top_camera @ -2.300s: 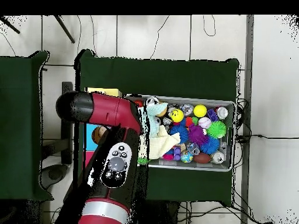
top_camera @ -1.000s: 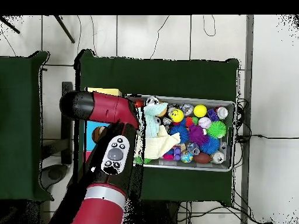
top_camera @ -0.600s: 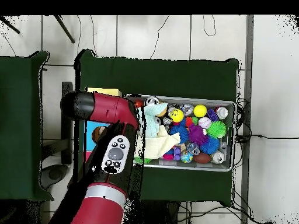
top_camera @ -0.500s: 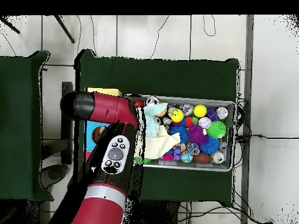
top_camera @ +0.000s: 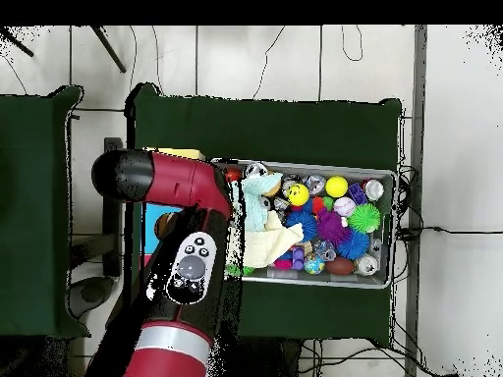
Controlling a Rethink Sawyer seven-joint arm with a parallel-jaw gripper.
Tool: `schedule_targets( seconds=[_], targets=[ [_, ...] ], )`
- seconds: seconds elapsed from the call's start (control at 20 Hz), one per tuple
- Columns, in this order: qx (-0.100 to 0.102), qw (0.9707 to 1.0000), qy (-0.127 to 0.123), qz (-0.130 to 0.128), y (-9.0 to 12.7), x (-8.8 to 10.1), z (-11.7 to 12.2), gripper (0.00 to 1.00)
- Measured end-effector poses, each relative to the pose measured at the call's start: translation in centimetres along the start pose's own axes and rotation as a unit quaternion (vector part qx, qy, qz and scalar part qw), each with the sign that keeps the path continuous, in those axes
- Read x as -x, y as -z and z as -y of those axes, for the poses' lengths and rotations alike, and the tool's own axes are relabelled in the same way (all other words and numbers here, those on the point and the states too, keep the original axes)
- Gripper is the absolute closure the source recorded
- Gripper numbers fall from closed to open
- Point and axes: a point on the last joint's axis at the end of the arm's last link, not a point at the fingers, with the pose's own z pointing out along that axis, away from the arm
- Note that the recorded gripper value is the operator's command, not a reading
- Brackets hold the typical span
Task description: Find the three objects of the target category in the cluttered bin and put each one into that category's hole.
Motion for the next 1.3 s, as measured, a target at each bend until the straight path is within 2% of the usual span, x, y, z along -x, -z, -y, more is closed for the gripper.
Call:
schedule_targets(
  seconds=[0.4, 0.7, 1.0, 1.3],
  targets=[
    [-0.001, 0.9997, 0.001, -0.022, 5.1, -0.5, -0.4, 1.00],
    [0.006, 0.9996, 0.001, -0.028, 7.9, -0.6, -0.6, 1.00],
    [0.015, 0.9996, 0.002, -0.025, 9.3, -0.5, -0.9, 1.00],
    [0.014, 0.9997, 0.001, -0.019, 9.2, 0.0, -0.8, 1.00]
  ],
)
